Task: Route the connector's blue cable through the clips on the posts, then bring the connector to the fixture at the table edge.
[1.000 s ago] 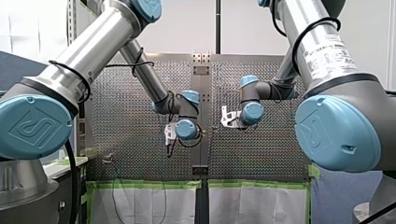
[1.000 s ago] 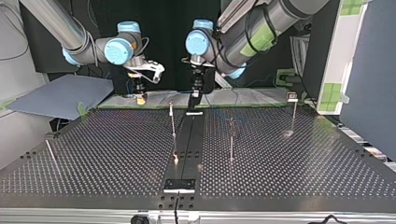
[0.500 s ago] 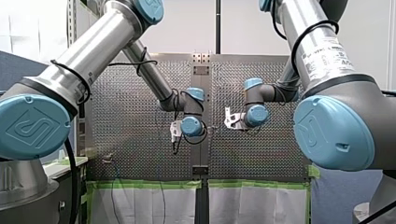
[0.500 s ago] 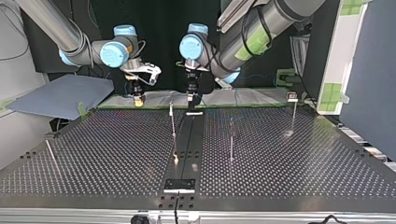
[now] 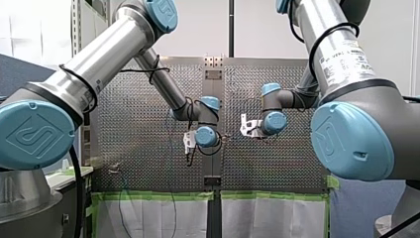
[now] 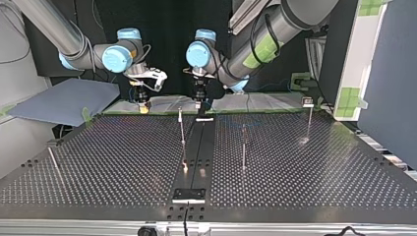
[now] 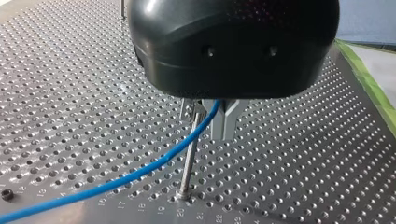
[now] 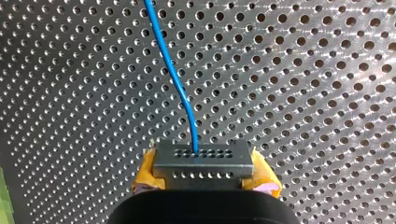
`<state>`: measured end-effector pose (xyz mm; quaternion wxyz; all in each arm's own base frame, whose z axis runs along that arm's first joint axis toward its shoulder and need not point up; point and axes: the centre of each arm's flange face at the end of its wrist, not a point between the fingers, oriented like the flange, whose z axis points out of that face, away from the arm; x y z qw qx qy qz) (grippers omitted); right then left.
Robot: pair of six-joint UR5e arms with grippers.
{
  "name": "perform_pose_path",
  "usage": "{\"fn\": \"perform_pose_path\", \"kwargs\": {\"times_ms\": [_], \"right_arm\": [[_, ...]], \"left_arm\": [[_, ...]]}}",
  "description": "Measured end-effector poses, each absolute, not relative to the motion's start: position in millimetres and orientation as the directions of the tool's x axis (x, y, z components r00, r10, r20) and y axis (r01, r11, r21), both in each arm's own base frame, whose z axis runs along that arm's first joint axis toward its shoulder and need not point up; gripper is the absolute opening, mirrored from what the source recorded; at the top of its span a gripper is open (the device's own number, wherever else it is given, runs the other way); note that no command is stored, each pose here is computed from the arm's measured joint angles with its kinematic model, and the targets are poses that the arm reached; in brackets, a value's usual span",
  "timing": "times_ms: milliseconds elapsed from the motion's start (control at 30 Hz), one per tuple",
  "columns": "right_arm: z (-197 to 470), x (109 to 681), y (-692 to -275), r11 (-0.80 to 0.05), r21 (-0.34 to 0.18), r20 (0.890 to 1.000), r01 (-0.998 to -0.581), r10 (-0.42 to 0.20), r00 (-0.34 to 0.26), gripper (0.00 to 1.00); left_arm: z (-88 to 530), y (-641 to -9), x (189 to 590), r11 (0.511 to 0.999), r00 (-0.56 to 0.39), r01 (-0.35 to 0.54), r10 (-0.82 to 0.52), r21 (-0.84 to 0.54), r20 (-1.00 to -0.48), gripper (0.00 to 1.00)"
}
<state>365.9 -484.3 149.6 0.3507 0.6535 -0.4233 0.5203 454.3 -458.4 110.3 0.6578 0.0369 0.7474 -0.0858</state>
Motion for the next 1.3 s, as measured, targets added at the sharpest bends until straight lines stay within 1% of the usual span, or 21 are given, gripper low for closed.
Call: {"fn": "perform_pose_path", "kwargs": {"times_ms": [500,1067,1300], "right_arm": [[150,359,-492,-0.383,0.013,0.979,-0.924,-0.183,0.089,0.0],[149,356,-496,-0.376,0.012,0.979,-0.927,-0.182,0.086,0.0],[148,356,-498,-0.375,0.012,0.98,-0.927,-0.18,0.085,0.0]], "left_arm": [[114,-455,471,0.977,-0.13,0.185,-0.08,-0.104,-0.988,0.0],[116,-453,480,0.969,-0.133,0.202,-0.114,-0.139,-0.985,0.0],[103,-456,484,0.968,-0.156,0.204,-0.114,-0.145,-0.981,0.0]]}}
